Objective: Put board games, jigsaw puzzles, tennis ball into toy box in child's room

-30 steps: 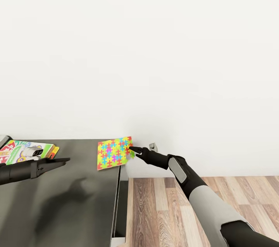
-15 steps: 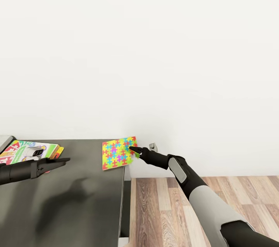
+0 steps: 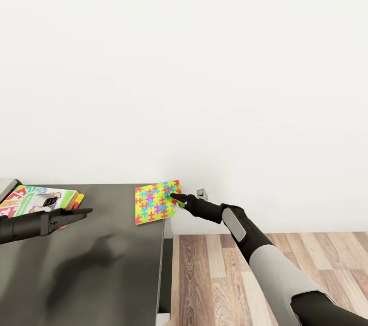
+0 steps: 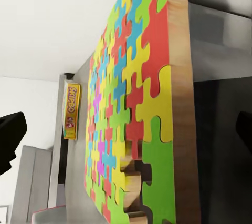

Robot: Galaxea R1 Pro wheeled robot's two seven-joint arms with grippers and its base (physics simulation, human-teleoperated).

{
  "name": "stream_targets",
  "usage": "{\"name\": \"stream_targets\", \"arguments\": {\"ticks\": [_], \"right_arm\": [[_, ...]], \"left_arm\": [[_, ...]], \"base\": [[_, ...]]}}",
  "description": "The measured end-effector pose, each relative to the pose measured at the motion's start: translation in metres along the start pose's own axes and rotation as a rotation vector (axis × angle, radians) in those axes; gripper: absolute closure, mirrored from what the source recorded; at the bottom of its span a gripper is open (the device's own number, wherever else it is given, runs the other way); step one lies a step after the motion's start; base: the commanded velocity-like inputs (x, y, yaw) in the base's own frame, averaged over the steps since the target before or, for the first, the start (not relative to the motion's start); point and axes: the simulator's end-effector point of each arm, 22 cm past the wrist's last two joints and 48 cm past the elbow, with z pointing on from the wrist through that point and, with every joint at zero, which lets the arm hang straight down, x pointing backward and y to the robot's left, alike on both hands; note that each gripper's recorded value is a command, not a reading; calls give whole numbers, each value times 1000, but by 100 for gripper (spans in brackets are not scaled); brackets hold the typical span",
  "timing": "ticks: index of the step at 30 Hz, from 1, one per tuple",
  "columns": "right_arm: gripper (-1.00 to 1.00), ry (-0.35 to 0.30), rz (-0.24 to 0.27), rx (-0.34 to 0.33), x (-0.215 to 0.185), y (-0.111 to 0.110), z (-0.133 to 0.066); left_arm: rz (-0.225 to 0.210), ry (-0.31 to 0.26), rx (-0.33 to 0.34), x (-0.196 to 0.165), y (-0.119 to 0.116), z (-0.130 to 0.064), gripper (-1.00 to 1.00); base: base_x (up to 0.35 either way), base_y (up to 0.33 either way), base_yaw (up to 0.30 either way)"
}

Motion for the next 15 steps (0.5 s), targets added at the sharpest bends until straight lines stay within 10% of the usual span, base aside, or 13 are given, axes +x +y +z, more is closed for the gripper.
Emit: {"name": "stream_targets", "arguments": {"ticks": [7, 8, 15], "right_arm": [[-100, 1, 0, -1, 0, 0, 0], [100, 1, 0, -1, 0, 0, 0], [100, 0, 3, -4, 0, 1, 0]], "left_arm": [[-1, -1, -1, 0, 0, 0, -100], [-1, -1, -1, 0, 0, 0, -100], [-38, -11, -9, -4, 1, -5, -100]], "base": [[0, 0, 0], [0, 0, 0], [0, 0, 0]]}}
